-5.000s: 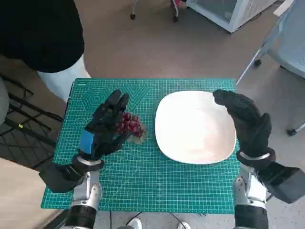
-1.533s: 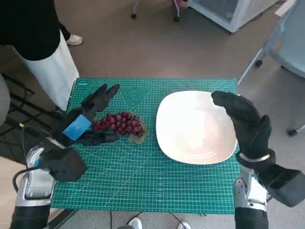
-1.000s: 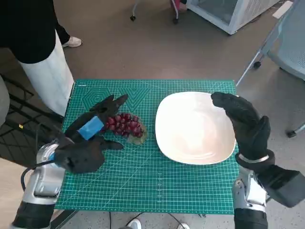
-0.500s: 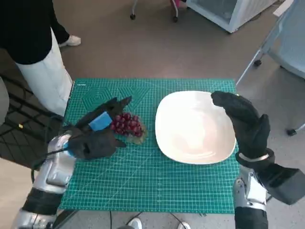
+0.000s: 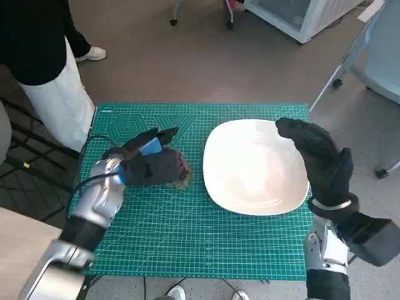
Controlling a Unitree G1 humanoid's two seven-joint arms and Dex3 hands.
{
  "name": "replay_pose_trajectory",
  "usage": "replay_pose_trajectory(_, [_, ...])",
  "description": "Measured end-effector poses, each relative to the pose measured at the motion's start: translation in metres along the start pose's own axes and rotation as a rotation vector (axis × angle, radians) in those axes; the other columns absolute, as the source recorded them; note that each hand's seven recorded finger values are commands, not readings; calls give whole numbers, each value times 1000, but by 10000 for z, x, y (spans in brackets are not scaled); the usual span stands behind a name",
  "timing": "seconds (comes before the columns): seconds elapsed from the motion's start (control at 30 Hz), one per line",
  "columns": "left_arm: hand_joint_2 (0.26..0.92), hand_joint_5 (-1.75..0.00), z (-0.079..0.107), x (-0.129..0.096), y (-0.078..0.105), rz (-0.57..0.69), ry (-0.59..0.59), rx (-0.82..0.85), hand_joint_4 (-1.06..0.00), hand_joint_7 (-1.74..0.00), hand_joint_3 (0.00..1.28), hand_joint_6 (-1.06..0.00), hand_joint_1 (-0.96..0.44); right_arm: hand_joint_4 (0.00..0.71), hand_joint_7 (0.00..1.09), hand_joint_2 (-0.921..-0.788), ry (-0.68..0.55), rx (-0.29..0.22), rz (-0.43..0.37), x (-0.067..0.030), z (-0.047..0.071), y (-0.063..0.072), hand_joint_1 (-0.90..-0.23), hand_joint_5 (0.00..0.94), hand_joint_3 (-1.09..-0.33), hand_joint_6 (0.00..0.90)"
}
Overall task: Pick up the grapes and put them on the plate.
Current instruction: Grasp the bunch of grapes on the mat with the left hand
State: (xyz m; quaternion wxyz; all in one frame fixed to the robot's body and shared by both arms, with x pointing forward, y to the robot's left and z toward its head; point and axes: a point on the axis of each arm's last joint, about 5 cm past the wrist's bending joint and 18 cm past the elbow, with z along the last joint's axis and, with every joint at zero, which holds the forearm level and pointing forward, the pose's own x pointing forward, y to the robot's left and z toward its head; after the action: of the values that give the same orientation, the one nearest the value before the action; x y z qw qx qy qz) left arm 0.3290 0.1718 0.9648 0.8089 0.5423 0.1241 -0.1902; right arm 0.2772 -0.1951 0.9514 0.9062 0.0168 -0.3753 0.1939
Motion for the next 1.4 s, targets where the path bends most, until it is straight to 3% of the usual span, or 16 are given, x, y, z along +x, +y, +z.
replay_pose_trajectory(0.3, [707, 1, -15, 138, -87, -79, 61, 26, 1, -9, 2, -171, -318, 174, 364, -921, -1, -1, -2, -2, 2, -6, -519, 0, -624, -1])
replay_pose_trajectory(1.4, [718, -18, -26, 214, -105, -98, 106, 78, -90, -24, 3, -268, -280, 175, 365, -921, 0, -1, -4, -6, 1, -11, -519, 1, -623, -1])
